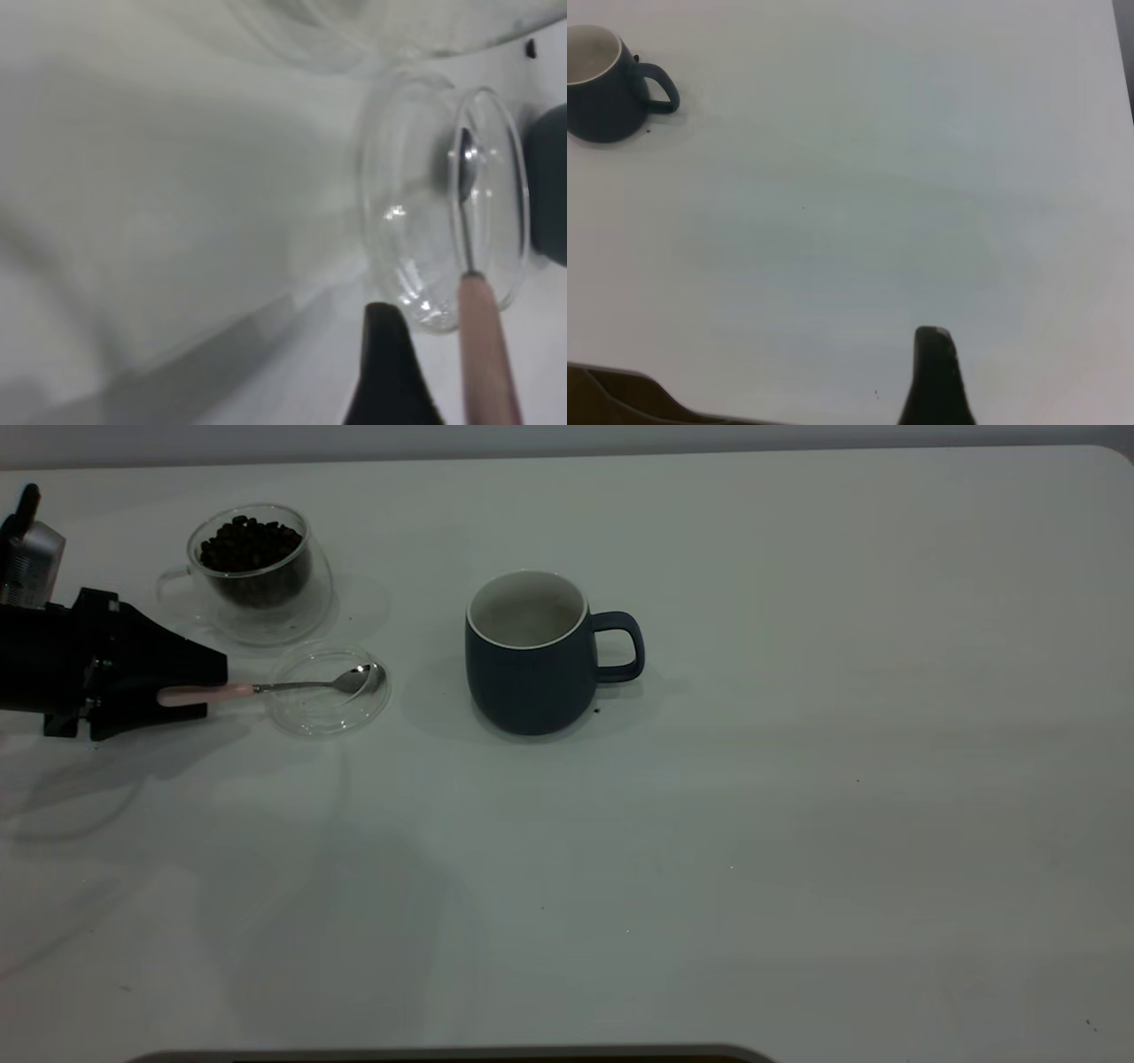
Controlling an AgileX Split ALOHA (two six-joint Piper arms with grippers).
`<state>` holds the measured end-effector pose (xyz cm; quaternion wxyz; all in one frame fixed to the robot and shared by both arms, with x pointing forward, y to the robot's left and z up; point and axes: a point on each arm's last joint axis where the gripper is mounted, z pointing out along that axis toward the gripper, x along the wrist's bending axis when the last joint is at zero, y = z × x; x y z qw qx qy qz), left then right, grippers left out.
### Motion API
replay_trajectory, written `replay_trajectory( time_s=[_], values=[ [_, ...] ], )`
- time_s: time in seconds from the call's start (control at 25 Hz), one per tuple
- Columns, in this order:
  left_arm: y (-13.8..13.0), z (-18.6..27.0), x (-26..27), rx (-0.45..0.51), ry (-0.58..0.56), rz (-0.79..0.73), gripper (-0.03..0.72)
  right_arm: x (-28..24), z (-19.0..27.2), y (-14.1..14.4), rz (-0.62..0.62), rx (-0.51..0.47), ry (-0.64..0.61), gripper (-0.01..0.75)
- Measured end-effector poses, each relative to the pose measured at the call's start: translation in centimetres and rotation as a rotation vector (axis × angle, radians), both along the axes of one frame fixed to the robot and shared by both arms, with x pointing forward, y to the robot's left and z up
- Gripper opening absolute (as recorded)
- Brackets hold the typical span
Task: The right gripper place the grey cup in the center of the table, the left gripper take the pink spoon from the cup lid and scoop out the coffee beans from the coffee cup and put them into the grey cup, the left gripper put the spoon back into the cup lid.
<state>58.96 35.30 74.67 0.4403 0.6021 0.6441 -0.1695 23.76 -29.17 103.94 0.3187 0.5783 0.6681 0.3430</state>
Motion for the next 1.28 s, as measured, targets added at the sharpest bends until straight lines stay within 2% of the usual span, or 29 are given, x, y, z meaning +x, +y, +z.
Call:
replay_trajectory(
  time_s=[0.24, 0.52, 0.76, 1.12, 1.28],
  values=[
    [1.1, 2.0, 1.6, 0.097, -0.022, -0.057, 0.588, 0.0, 0.0, 0.0, 0.000, 0.000, 0.000, 0.591],
    [2.3, 10.2, 4.6, 0.251, -0.033, -0.158, 0.588, 0.0, 0.0, 0.0, 0.000, 0.000, 0.000, 0.591],
    [-1.4, 17.6, 6.4, 0.391, 0.066, -0.214, 0.588, 0.0, 0.0, 0.0, 0.000, 0.000, 0.000, 0.591],
    [-7.9, 27.2, 6.1, 0.729, 0.158, -0.304, 0.588, 0.0, 0.0, 0.0, 0.000, 0.000, 0.000, 0.591],
    [-10.9, 31.4, 4.9, 0.814, 0.076, -0.287, 0.588, 0.0, 0.0, 0.0, 0.000, 0.000, -0.001, 0.591]
  ],
)
